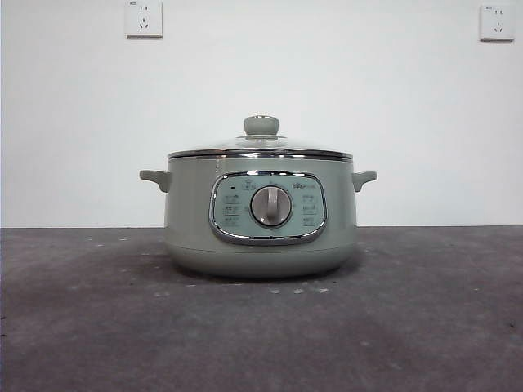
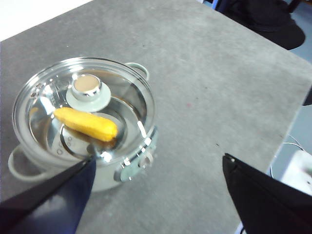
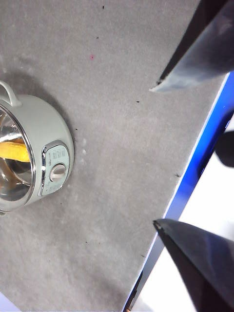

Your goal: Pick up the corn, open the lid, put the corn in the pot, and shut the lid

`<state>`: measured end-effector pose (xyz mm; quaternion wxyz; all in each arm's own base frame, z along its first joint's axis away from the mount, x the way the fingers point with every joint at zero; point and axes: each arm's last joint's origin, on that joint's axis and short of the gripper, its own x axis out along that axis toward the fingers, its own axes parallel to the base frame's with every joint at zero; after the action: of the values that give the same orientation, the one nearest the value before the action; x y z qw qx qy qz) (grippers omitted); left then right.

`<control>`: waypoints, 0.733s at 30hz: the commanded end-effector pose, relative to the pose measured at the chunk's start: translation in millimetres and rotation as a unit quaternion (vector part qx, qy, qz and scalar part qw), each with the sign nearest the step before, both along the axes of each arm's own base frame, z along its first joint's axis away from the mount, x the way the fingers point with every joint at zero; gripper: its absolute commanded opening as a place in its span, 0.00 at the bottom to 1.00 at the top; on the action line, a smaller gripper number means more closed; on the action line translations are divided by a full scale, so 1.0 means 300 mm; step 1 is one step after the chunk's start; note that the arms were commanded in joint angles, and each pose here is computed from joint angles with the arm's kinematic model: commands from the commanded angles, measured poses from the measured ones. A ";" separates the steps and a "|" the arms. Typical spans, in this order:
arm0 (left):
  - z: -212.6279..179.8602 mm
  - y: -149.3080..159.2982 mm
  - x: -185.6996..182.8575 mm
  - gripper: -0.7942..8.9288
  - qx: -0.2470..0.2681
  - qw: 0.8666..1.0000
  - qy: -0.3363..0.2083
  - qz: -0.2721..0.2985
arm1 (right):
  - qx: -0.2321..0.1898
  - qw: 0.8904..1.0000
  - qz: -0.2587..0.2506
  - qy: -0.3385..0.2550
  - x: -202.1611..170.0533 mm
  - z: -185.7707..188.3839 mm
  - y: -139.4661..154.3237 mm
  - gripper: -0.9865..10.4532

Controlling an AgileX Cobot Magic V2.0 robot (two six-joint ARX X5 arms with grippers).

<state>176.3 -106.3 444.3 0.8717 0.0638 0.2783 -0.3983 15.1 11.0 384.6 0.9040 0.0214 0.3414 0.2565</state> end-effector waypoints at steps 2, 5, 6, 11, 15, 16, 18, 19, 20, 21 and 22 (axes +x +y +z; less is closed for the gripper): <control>0.016 0.035 -0.066 0.53 -0.004 1.000 0.007 0.001 | -0.015 1.000 0.001 0.008 -0.002 -0.011 -0.002 0.47; 0.021 0.054 -0.101 0.53 -0.001 1.000 0.012 0.001 | -0.015 1.000 0.001 0.008 -0.001 -0.011 -0.002 0.47; 0.021 0.058 -0.108 0.53 0.000 1.000 0.013 0.001 | -0.015 1.000 0.001 0.008 -0.001 -0.011 -0.002 0.47; 0.016 0.064 -0.120 0.36 0.006 1.000 0.025 0.000 | -0.015 1.000 0.001 0.008 -0.001 -0.011 -0.002 0.27; 0.014 0.062 -0.116 0.07 0.007 1.000 0.027 0.001 | -0.016 1.000 0.001 0.008 -0.001 -0.011 -0.002 0.08; 0.013 0.062 -0.115 0.08 0.007 1.000 0.027 0.001 | -0.015 1.000 0.000 0.008 -0.001 -0.011 -0.002 0.08; 0.014 0.062 -0.115 0.07 0.007 1.000 0.027 0.001 | -0.019 1.000 -0.008 0.005 0.000 -0.011 -0.004 0.08; 0.014 0.062 -0.115 0.07 0.007 1.000 0.026 0.001 | -0.017 1.000 -0.014 0.007 0.000 -0.011 -0.004 0.08; 0.014 0.062 -0.115 0.08 0.007 1.000 0.026 0.001 | -0.016 1.000 -0.016 0.007 0.000 -0.011 -0.004 0.09; 0.014 0.062 -0.115 0.08 0.007 1.000 0.027 0.001 | -0.016 1.000 -0.016 0.007 0.000 -0.011 -0.004 0.09; 0.014 0.062 -0.115 0.08 0.007 1.000 0.027 0.001 | -0.016 1.000 -0.016 0.007 0.000 -0.011 -0.004 0.09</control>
<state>141.2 -87.3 448.6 0.8645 0.0628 0.3038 -0.3954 15.6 10.3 384.6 0.9090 0.0186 0.3380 0.2433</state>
